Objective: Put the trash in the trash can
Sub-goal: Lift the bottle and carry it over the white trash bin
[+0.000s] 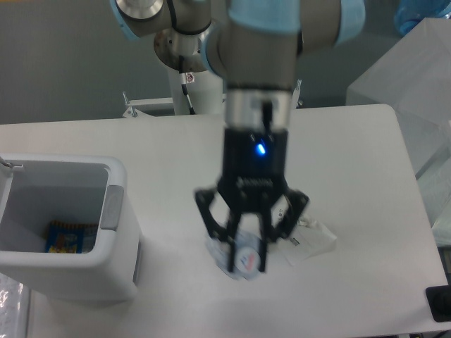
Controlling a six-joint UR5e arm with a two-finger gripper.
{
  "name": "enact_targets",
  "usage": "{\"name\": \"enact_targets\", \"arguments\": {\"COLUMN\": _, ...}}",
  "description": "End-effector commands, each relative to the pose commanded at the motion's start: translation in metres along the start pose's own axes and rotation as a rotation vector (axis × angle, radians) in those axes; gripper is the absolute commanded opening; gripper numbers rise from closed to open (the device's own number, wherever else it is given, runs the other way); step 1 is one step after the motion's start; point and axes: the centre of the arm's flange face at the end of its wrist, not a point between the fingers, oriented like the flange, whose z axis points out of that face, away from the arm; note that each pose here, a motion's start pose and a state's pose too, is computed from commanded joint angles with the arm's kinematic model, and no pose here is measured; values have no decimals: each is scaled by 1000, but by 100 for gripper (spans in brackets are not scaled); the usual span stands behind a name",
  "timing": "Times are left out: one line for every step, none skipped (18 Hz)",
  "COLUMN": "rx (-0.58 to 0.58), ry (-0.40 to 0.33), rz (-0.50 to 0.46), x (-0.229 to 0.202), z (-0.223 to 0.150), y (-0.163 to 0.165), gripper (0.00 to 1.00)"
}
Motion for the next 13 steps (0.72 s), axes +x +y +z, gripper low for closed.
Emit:
{"name": "enact_targets", "arguments": {"rx": 10, "ry": 14, "rz": 13, "x": 13, "z": -6, "y": -3, "gripper": 28}}
{"name": "enact_targets", "arguments": {"rx": 18, "ry": 35, "rz": 25, "x": 27, "z": -12, "y": -6, "gripper": 28}}
{"name": "enact_targets", "arguments": {"rx": 22, "ry": 58, "rz": 31, "x": 40, "z": -15, "y": -7, "gripper": 28}}
{"name": "enact_targets", "arguments": {"rx": 22, "ry": 86, "rz": 26, "x": 56, "z": -14, "y": -7, "gripper": 28}}
{"name": "enact_targets", "arguments": {"rx": 24, "ry": 104, "rz": 10, "x": 72, "z": -18, "y": -8, "gripper": 28}}
{"name": "enact_targets", "arguments": {"rx": 40, "ry": 109, "rz": 8, "x": 82, "z": -31, "y": -12, "gripper": 28}}
{"name": "enact_targets", "arguments": {"rx": 45, "ry": 110, "rz": 10, "x": 85, "z": -36, "y": -13, "gripper": 28}}
{"name": "enact_targets", "arguments": {"rx": 48, "ry": 116, "rz": 14, "x": 90, "z": -37, "y": -15, "gripper": 28}}
{"name": "enact_targets", "arguments": {"rx": 48, "ry": 133, "rz": 25, "x": 102, "z": -37, "y": -14, "gripper": 28}}
{"name": "enact_targets", "arguments": {"rx": 52, "ry": 143, "rz": 35, "x": 112, "z": -41, "y": -15, "gripper": 28}}
{"name": "enact_targets", "arguments": {"rx": 61, "ry": 146, "rz": 40, "x": 118, "z": -49, "y": -17, "gripper": 28}}
{"name": "enact_targets", "arguments": {"rx": 57, "ry": 154, "rz": 40, "x": 124, "z": -48, "y": -15, "gripper": 28}}
{"name": "enact_targets", "arguments": {"rx": 50, "ry": 170, "rz": 45, "x": 135, "z": -49, "y": -12, "gripper": 28}}
